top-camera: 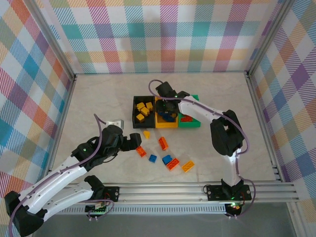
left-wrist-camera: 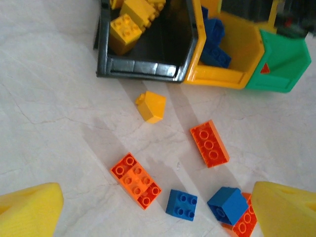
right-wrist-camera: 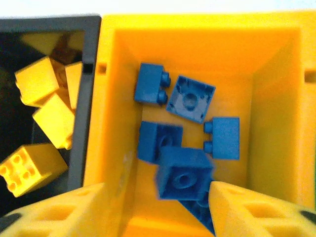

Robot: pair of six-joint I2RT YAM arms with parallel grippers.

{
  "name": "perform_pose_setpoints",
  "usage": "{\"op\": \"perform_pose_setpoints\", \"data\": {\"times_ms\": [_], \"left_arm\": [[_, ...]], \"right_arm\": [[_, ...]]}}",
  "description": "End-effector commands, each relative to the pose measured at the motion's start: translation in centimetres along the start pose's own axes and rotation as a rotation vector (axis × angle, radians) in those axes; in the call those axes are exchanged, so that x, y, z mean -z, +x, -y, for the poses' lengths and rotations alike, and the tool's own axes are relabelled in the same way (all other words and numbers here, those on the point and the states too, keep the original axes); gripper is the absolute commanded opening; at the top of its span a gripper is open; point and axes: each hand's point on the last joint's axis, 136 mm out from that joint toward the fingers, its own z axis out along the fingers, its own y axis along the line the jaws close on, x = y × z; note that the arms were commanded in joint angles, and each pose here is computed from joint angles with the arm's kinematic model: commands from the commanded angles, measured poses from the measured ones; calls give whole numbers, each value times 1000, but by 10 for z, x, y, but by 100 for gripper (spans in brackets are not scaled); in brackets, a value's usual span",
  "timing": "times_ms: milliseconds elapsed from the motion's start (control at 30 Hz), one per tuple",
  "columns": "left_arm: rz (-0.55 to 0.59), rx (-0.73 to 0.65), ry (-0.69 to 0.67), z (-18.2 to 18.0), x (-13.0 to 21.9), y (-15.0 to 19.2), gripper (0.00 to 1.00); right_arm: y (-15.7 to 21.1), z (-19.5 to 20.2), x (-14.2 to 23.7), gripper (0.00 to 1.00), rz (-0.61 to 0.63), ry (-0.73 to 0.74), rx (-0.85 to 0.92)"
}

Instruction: Sort the legos into containers by color

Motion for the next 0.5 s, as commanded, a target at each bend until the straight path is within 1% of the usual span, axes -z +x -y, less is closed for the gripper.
{"op": "perform_pose_setpoints", "data": {"times_ms": [0,100,200,267,333,400,467], "left_arm": [[-76,-38,40,8,-11,16,94],[-137,-68,67,18,-20,29,91],[-193,-150,86,38,-29,52,91],[-246,-244,58,48,-37,76,91],[-295,-328,22,53,-45,98,88],[-331,-376,0,56,-52,114,86],[-360,-397,-4,60,-58,127,84]], "right_arm": [[-8,-6,9,69,8,-12,10],[-14,-12,27,74,45,-62,2],[-7,-11,44,77,58,-108,-14],[4,-6,52,78,54,-117,-23],[17,1,55,78,41,-122,-31],[30,7,58,78,27,-130,-43],[44,15,59,79,17,-124,-53]]}}
